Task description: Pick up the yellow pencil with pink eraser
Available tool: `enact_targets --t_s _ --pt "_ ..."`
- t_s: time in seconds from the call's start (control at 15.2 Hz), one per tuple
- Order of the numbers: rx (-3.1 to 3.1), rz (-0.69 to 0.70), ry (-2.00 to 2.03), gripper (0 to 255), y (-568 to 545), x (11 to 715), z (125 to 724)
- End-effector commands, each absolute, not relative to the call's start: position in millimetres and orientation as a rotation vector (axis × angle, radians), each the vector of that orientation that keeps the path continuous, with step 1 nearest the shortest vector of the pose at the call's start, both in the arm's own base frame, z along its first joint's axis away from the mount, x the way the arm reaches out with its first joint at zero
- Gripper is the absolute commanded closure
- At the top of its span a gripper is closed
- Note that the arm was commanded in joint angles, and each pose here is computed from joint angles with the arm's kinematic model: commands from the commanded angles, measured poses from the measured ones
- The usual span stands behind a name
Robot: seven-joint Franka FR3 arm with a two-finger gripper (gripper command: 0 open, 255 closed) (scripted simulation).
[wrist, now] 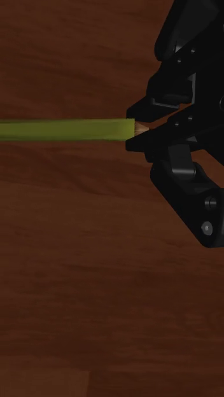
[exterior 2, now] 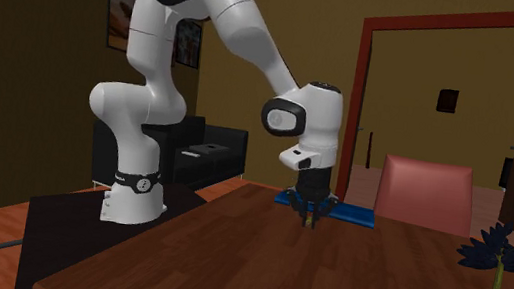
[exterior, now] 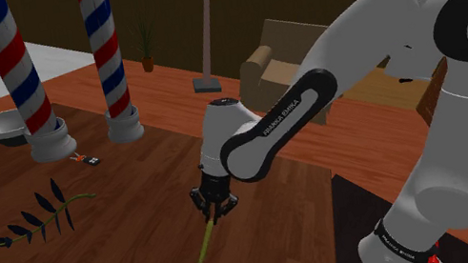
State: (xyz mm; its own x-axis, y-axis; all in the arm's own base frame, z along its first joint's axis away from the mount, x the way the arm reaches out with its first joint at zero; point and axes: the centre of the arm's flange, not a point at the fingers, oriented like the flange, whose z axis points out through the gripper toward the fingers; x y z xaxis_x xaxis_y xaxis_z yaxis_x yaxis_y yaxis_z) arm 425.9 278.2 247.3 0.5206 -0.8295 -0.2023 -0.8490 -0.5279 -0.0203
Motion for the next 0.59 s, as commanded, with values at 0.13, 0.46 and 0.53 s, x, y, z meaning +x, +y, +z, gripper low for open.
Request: enact_targets --t_s 0.13,0.46,0.53 --pt "-2.636 0.255 1.462 255 279 427 268" --pt "-2.636 0.255 1.462 255 279 427 290" --pt "-2.636 0.255 1.462 255 279 427 290"
